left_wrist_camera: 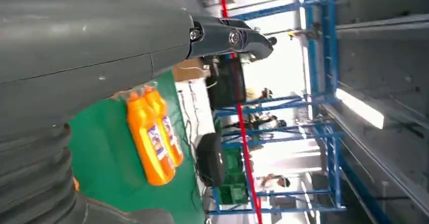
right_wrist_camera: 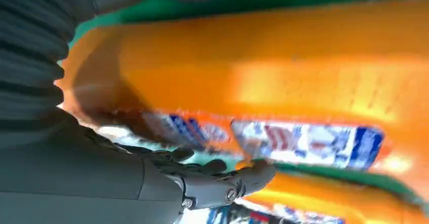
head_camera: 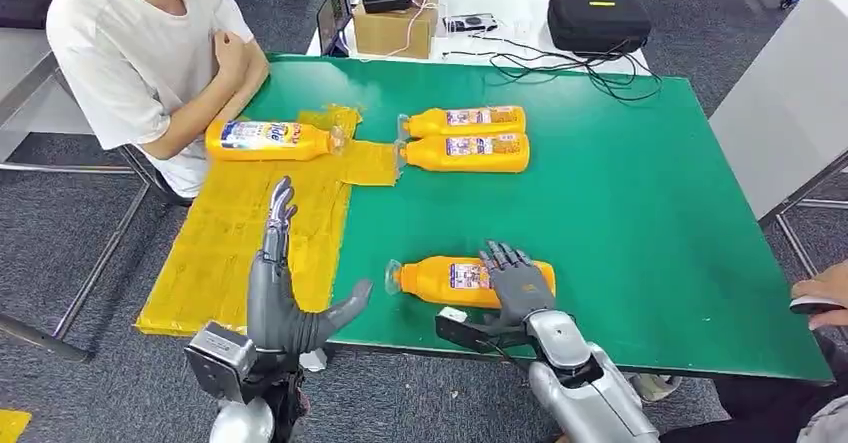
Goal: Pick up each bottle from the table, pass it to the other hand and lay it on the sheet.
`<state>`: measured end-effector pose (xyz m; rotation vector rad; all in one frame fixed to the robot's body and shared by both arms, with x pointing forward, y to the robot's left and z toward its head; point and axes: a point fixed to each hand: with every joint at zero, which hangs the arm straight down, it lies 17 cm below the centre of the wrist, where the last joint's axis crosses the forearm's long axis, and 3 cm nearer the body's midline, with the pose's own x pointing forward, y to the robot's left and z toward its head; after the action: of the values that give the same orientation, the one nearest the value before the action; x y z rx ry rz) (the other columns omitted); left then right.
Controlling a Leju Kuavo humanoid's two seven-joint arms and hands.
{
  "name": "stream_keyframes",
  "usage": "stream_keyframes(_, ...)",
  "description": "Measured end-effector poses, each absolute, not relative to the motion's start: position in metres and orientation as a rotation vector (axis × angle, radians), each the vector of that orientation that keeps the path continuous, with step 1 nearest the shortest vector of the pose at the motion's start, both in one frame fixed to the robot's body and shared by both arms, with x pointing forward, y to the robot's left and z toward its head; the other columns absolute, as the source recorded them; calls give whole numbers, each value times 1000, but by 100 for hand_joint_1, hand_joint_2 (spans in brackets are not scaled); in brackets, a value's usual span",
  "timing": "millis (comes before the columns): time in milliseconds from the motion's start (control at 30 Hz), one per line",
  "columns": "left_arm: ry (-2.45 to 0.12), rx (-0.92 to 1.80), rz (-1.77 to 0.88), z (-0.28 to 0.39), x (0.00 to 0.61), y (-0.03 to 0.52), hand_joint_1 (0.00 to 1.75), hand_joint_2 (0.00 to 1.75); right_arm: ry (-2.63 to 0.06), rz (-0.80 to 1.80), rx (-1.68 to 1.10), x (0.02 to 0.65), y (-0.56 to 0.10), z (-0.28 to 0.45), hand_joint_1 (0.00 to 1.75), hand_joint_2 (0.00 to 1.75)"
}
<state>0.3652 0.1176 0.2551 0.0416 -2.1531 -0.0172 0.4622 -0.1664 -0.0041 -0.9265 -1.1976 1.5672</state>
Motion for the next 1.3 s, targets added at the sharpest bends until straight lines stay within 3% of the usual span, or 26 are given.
stream_keyframes(800, -2080, -8, -5, 237, 371, 115, 0, 175, -1147, 1599, -856, 465, -174, -19, 175, 175)
stream_keyframes(900, -2067, -37, 23, 235, 372, 116, 0, 175, -1348, 1432, -560, 458, -146, -5, 175, 175)
stream_keyframes(1167, -1737, -162, 336, 159, 395, 134, 0, 175, -1736, 862, -359, 433, -112, 79, 175, 175)
stream_keyframes(1300, -1709, -294, 317, 137, 380, 108, 0, 175, -1891, 602, -311, 434, -122, 136, 175, 175)
